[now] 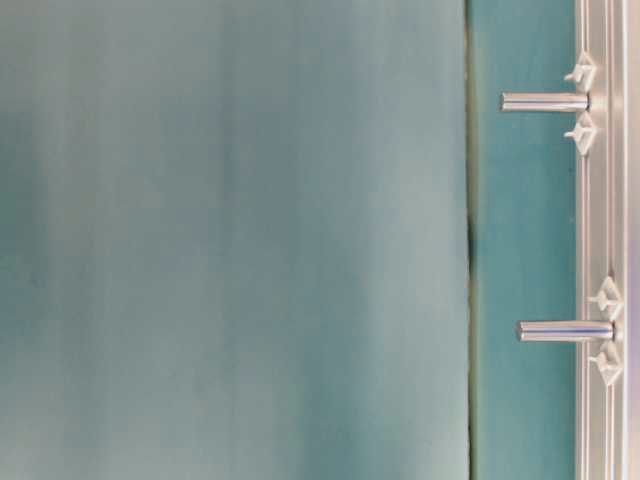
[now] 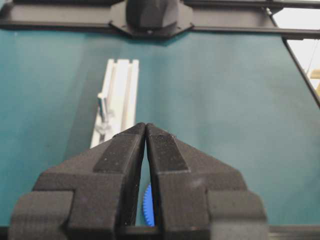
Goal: Find the location of the shaft and insert the large gear.
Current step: 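Grasp the large blue gear by its hub with the left gripper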
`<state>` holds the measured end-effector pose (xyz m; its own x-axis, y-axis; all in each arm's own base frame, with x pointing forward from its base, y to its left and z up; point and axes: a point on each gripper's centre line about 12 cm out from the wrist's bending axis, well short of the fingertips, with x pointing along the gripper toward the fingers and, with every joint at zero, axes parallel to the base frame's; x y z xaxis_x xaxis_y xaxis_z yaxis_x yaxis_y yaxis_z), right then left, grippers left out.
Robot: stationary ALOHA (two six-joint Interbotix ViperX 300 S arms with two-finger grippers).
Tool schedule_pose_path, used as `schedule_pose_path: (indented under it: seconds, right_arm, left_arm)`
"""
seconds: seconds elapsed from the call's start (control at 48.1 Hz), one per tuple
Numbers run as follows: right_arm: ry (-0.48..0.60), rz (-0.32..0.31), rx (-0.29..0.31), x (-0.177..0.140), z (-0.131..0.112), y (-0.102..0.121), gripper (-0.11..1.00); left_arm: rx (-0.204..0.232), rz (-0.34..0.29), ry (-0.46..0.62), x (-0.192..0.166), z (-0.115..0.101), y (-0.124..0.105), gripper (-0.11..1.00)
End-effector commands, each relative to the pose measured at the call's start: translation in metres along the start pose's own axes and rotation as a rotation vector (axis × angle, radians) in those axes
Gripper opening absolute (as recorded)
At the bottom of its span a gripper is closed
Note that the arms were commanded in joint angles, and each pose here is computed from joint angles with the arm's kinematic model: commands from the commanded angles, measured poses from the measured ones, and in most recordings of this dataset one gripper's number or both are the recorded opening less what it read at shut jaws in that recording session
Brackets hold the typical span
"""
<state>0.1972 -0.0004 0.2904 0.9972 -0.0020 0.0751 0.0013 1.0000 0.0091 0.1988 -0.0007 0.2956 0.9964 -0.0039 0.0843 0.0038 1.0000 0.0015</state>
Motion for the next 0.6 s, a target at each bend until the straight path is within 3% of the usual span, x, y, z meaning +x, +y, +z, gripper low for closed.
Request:
schedule_pose_path:
  seconds: [0.0, 0.062, 0.208, 0.582]
  right_arm:
    - [0.003, 0.003, 0.011, 0.003, 0.002, 0.001, 0.16]
    - [0.080, -0.008, 0.060, 0.003, -0.008, 0.000, 0.17]
    - [0.292, -0.021, 0.131, 0.000, -0.028, 0.000, 0.08]
    - [0.500, -0.042, 0.131, -0.002, -0.036, -0.002, 0.08]
  left_arm:
    - [-0.006, -0.016, 0.058, 0.009, -0.008, -0.003, 0.11]
    - [-0.017, -0.030, 0.100, 0.018, -0.009, -0.006, 0.14]
    - [-0.024, -0.059, 0.192, 0.041, -0.016, -0.014, 0.02]
    - [-0.006, -0.099, 0.496, 0.095, -0.056, -0.031, 0.04]
